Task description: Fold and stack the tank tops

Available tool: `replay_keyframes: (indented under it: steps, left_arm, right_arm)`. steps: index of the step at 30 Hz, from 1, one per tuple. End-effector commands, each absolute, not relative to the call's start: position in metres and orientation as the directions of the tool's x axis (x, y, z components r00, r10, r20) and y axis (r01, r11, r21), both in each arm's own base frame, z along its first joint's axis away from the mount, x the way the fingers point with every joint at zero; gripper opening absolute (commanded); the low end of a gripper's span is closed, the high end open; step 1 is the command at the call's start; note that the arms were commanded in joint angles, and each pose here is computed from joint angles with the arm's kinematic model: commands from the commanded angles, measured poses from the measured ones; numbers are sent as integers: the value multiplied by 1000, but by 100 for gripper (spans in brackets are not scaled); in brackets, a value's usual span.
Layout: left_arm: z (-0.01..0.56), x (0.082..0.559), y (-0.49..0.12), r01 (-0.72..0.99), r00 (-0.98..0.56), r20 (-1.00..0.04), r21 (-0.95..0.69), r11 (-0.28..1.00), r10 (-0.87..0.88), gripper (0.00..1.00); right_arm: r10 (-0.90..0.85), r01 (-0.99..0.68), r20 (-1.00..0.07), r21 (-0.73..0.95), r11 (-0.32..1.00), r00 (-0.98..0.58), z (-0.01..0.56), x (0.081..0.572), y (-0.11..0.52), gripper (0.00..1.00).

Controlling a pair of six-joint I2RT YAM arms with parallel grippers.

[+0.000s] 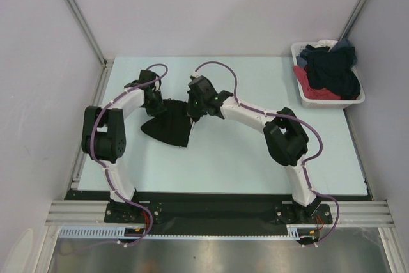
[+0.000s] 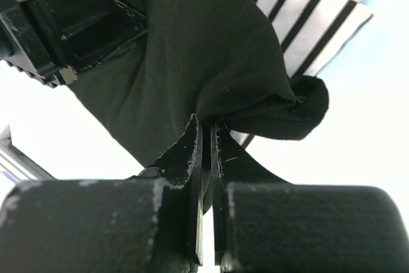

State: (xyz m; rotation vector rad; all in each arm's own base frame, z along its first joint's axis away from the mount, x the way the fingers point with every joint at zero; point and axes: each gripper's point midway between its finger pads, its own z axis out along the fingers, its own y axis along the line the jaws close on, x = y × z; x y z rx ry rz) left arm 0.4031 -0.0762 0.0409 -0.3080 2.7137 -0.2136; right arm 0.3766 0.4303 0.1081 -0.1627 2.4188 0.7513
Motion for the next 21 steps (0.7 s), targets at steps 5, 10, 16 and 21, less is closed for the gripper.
replay_keyframes:
  steps: [5, 10, 16, 21]
  left_arm:
    - [68, 421, -68, -194, -838, -476, -198, 961, -267, 0]
    - [76, 416, -66, -205, -815, -505, -210, 956, -286, 0]
    - [71, 414, -66, -198, -818, -504, -205, 958, -277, 0]
    - [70, 421, -61, -196, -820, -510, -175, 965, -259, 0]
  right_arm:
    - [18, -376, -704, 400, 836, -710, 158, 403, 440, 0]
    - [-55, -486, -777, 335, 807, -628, 181, 407, 450, 0]
    - [-51, -423, -712, 357, 833, -701, 134, 390, 436, 0]
    - [-16, -339, -658, 368, 866, -753, 95, 381, 421, 4]
